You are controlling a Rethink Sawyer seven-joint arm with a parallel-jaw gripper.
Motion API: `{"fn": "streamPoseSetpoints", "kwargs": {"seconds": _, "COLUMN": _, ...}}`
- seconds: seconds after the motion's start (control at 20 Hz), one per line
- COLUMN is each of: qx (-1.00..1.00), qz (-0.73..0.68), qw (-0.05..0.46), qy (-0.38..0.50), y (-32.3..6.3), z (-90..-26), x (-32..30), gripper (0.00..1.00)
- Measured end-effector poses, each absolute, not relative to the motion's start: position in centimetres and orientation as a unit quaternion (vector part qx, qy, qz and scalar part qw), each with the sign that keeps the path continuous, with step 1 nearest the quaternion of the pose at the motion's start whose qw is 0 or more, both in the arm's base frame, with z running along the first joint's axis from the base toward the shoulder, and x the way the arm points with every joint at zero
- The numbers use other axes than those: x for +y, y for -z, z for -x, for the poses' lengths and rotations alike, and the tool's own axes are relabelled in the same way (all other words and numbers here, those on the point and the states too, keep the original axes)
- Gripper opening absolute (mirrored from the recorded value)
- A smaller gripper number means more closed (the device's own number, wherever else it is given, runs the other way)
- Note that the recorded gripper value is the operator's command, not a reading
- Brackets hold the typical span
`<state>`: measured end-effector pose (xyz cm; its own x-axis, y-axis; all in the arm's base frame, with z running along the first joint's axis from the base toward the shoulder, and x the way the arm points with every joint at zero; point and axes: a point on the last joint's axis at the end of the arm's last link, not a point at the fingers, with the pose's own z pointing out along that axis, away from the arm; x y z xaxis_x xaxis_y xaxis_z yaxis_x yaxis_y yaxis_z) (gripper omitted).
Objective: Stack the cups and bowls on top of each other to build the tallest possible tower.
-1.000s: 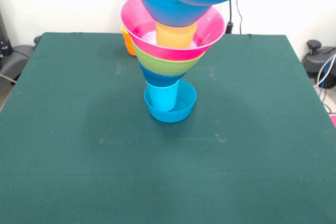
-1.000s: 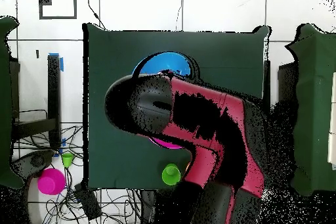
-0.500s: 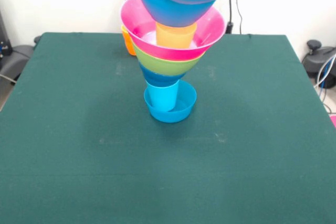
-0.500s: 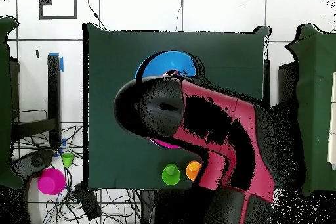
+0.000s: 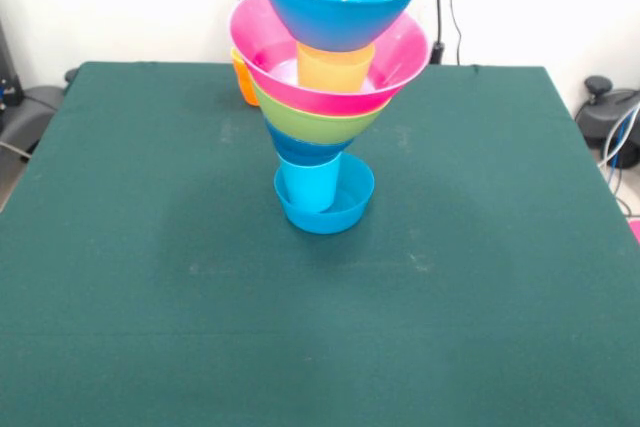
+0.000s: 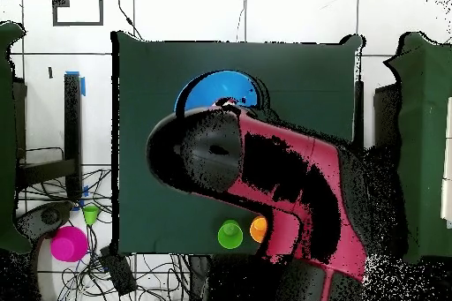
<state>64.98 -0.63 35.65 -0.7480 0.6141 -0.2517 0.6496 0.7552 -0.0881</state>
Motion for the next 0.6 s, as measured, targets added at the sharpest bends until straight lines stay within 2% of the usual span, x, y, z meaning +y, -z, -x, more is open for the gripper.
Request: {"fn": "streamPoseSetpoints", "kwargs": {"seconds": 0.6, "qx": 0.932, "qz": -0.338, "qw": 0.1, "qy": 0.079, "y": -35.21, "z": -64.4, "x": -0.26, "gripper": 0.0}}
